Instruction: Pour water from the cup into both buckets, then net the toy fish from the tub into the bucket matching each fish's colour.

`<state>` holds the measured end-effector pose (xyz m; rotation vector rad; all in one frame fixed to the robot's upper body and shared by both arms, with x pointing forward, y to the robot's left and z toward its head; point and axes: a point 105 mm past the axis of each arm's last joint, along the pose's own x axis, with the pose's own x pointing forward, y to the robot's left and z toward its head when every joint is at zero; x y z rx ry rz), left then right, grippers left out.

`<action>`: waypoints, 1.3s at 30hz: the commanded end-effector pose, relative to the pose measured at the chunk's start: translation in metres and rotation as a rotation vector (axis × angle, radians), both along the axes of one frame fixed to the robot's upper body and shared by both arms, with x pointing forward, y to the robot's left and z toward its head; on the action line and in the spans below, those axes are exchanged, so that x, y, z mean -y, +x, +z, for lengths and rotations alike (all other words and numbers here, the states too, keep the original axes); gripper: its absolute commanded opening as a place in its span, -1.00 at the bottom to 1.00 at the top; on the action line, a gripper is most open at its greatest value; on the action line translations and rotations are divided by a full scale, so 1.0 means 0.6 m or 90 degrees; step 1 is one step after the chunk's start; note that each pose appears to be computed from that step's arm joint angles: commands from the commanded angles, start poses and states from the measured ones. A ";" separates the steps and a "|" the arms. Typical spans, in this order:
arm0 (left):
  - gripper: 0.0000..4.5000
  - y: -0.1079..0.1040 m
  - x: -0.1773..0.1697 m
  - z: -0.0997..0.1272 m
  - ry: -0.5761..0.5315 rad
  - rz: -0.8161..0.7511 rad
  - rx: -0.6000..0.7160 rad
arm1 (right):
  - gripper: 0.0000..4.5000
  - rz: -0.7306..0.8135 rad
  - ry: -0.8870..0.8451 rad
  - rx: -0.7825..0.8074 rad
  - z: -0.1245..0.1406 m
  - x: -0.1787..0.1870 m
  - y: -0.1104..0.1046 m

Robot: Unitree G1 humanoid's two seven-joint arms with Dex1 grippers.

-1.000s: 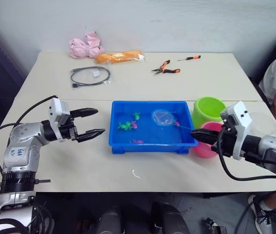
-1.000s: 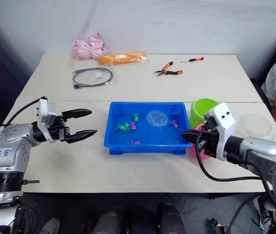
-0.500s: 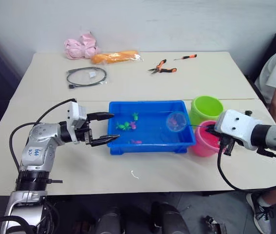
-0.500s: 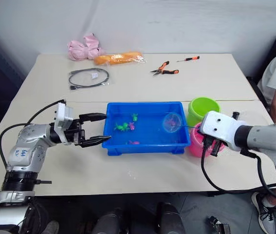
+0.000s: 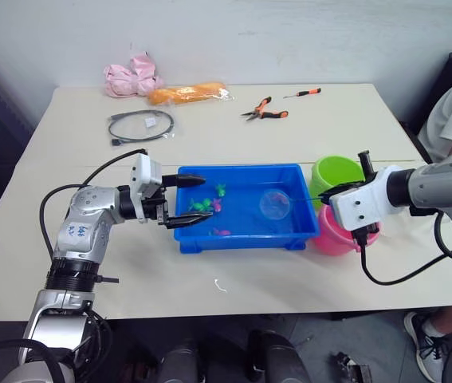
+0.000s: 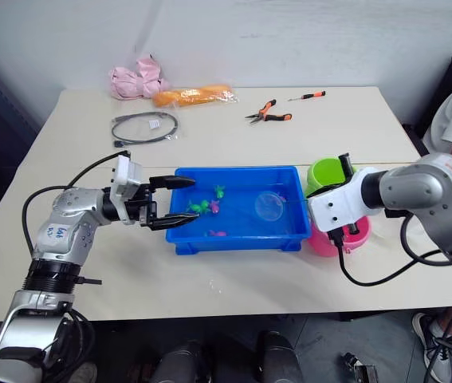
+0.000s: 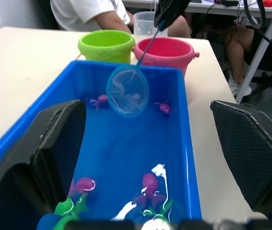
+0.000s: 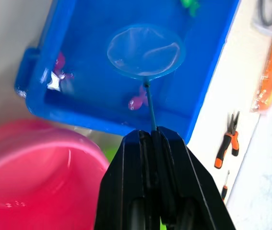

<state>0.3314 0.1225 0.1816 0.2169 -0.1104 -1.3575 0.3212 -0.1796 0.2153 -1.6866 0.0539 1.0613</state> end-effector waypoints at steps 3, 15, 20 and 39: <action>0.97 0.004 0.001 0.012 0.021 -0.015 0.015 | -1.00 0.035 -0.090 0.007 0.011 -0.009 0.006; 0.97 -0.011 -0.008 0.001 0.025 -0.012 -0.003 | -1.00 0.020 -0.203 -0.004 0.015 -0.008 0.017; 0.97 -0.015 -0.007 -0.002 0.021 -0.008 -0.009 | -1.00 0.026 -0.237 -0.019 0.001 -0.013 0.015; 0.97 -0.017 -0.019 -0.004 0.011 0.018 -0.013 | -1.00 -0.119 0.086 -0.092 0.035 -0.067 0.032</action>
